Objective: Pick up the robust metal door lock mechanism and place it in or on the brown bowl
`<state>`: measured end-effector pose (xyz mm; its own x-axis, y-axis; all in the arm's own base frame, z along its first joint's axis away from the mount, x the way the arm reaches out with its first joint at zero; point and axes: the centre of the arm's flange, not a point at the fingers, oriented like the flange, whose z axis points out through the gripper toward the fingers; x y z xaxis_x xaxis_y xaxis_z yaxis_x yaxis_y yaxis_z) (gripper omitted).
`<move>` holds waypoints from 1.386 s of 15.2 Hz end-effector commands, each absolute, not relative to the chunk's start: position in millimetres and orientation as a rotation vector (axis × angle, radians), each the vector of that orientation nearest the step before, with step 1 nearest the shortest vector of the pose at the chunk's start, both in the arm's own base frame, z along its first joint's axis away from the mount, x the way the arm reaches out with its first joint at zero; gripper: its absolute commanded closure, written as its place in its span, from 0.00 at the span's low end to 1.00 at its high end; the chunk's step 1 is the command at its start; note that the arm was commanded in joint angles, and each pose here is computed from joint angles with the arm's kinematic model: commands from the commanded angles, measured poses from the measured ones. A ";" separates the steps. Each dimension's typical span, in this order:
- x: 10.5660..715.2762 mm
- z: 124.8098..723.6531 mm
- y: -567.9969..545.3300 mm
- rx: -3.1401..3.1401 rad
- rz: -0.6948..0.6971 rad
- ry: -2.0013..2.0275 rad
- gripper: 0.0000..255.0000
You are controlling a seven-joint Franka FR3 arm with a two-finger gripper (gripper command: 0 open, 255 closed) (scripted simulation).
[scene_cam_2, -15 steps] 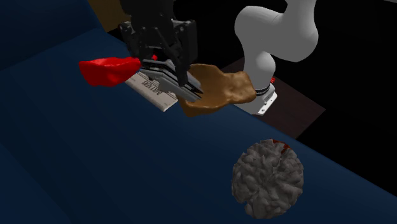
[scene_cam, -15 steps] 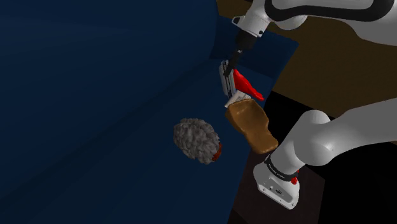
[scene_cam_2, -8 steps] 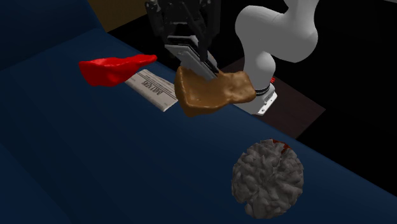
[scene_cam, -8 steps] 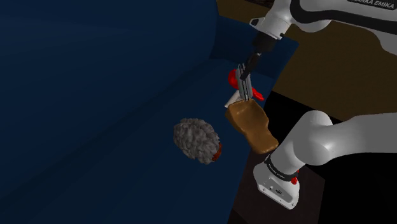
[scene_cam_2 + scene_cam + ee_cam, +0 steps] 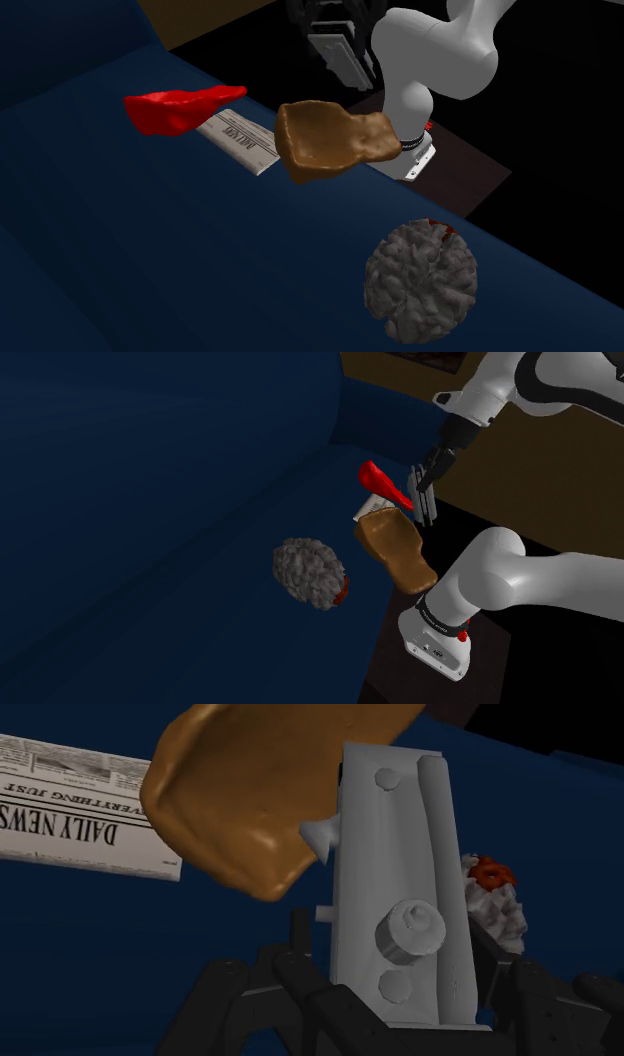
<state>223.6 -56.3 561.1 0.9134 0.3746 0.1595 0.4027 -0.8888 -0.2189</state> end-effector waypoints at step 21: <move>215.8 482.4 -57.6 -2.828 -0.164 -0.584 1.00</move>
<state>215.8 -57.6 482.3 0.9134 0.3749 0.1585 0.4028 -0.8887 -0.2192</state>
